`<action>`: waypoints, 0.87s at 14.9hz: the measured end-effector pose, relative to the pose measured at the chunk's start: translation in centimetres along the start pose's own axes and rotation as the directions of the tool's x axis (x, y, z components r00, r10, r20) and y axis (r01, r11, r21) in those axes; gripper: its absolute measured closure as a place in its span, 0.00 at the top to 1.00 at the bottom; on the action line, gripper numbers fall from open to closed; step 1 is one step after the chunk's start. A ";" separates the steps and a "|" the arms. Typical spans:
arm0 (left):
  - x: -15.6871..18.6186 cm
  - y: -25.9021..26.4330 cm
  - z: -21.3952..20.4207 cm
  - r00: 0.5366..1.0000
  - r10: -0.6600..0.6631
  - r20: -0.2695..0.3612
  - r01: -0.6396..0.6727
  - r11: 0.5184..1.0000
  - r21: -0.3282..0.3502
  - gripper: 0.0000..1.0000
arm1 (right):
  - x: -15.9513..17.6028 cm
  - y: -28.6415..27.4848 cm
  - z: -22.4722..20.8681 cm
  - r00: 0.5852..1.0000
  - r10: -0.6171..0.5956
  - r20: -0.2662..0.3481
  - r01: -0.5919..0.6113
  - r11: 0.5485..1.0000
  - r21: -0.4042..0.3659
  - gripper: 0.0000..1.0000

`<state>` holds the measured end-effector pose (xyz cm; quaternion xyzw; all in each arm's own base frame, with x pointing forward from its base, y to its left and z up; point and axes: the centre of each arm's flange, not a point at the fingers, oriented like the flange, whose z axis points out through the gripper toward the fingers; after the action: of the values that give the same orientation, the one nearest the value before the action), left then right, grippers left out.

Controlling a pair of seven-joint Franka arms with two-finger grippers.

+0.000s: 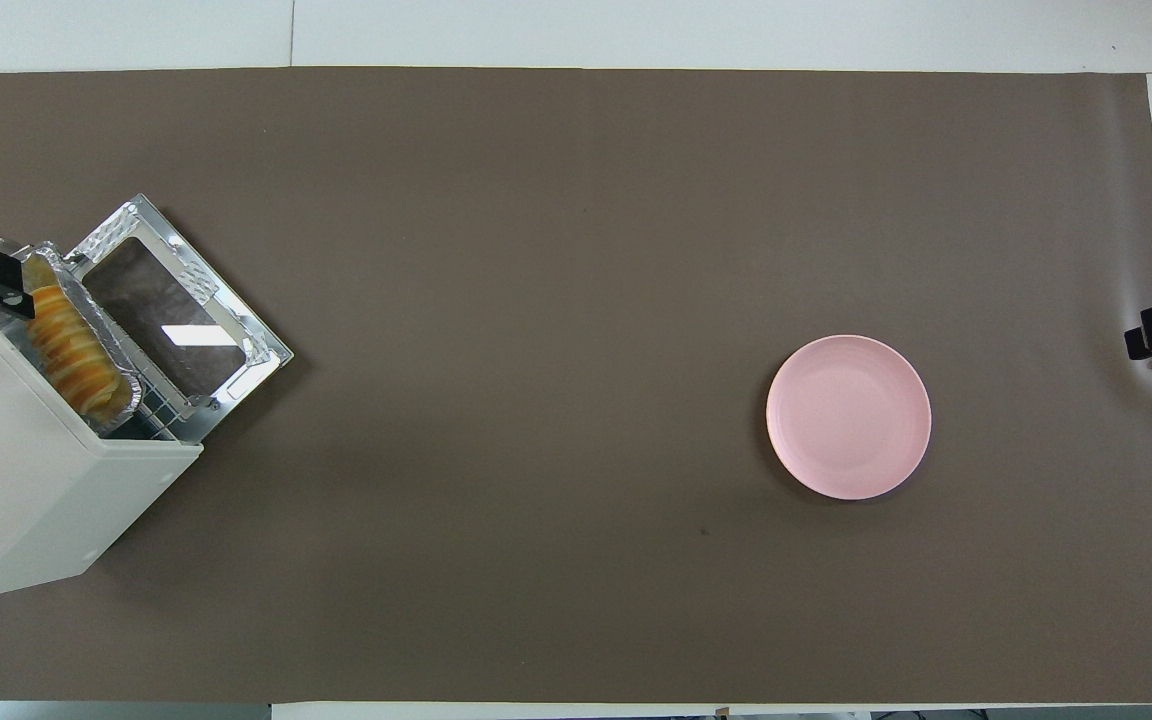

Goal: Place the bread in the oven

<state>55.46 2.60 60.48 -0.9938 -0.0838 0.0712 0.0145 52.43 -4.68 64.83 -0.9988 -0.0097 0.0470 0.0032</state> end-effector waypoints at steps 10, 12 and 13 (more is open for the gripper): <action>-1.6 2.3 -0.1 0.994 0.101 0.051 -0.100 0.995 -0.022 1.00 | 0.0 0.0 0.0 1.000 0.000 0.000 0.000 1.000 0.000 1.00; -1.8 2.0 -0.3 0.994 0.099 0.046 -0.098 0.995 -0.023 1.00 | 0.0 0.0 0.0 1.000 0.000 0.000 0.000 1.000 0.000 1.00; -1.9 1.9 -0.4 0.994 0.099 0.044 -0.098 0.995 -0.024 1.00 | 0.0 0.0 0.0 1.000 0.000 0.000 0.000 1.000 0.000 1.00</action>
<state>54.01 0.41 61.05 -0.9950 -0.0356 0.0932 -0.0017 52.43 -4.68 64.83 -0.9988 -0.0097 0.0470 0.0032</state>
